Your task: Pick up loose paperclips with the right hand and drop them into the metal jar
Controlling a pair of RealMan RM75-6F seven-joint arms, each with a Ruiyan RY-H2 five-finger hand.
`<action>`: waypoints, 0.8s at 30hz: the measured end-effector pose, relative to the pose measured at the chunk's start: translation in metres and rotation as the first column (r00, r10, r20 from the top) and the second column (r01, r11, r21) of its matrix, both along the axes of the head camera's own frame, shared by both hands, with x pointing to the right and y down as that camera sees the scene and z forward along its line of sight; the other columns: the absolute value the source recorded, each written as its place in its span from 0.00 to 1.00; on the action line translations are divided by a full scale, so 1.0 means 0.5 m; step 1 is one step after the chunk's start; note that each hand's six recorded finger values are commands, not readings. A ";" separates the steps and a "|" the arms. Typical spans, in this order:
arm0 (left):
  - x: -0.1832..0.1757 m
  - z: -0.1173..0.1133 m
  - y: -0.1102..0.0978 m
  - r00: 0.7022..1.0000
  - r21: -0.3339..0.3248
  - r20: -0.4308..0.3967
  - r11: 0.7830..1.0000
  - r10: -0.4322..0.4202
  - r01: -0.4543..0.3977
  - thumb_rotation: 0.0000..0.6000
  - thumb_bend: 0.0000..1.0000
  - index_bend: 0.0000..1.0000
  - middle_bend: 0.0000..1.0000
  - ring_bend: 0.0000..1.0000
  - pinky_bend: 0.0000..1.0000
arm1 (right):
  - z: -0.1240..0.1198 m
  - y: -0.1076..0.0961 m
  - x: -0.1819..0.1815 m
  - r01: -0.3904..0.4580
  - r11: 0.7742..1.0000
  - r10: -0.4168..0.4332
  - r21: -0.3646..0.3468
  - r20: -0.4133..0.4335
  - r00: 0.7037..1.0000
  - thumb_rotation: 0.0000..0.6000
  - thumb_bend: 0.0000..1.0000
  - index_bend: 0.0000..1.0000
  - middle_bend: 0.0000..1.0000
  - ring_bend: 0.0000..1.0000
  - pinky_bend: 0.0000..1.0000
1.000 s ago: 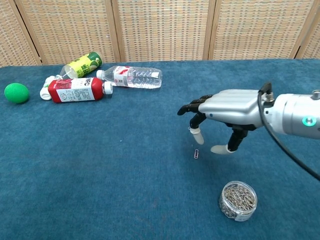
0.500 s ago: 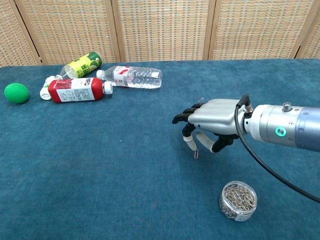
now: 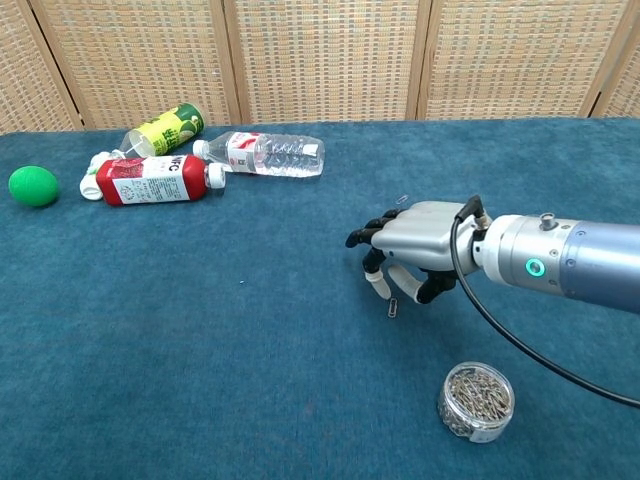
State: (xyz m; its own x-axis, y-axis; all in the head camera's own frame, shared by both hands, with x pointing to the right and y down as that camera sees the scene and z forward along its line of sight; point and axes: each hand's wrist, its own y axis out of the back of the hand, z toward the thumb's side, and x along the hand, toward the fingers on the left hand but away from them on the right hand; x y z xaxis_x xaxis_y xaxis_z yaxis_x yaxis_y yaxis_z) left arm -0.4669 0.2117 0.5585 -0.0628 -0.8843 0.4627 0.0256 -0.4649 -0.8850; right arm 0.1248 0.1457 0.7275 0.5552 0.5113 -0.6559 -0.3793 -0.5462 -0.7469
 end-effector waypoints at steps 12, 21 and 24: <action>0.004 0.000 0.002 1.000 -0.002 0.000 1.000 0.008 -0.008 1.00 0.00 0.00 0.00 0.00 0.00 | -0.003 0.008 0.043 0.005 1.000 -0.005 -0.007 -0.059 0.998 1.00 0.84 0.44 0.05 0.00 0.05; 0.006 0.000 0.003 1.000 0.000 0.002 1.000 0.012 -0.012 1.00 0.00 0.00 0.00 0.00 0.00 | -0.019 0.021 0.057 0.014 1.000 -0.015 -0.006 -0.065 0.998 1.00 0.84 0.44 0.05 0.00 0.06; 0.006 0.000 0.004 1.000 0.001 0.001 1.000 0.012 -0.012 1.00 0.00 0.00 0.00 0.00 0.00 | -0.029 0.015 0.047 0.001 1.000 -0.001 0.008 -0.032 0.999 1.00 0.84 0.44 0.05 0.00 0.06</action>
State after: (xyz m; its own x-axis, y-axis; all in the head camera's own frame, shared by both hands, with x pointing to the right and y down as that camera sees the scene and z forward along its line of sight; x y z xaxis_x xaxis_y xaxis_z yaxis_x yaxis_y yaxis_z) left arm -0.4638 0.2135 0.5585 -0.0524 -0.8856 0.4614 0.0322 -0.4633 -0.8856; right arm 0.1485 0.1531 0.7129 0.5342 0.5160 -0.6697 -0.4037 -0.5403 -0.7383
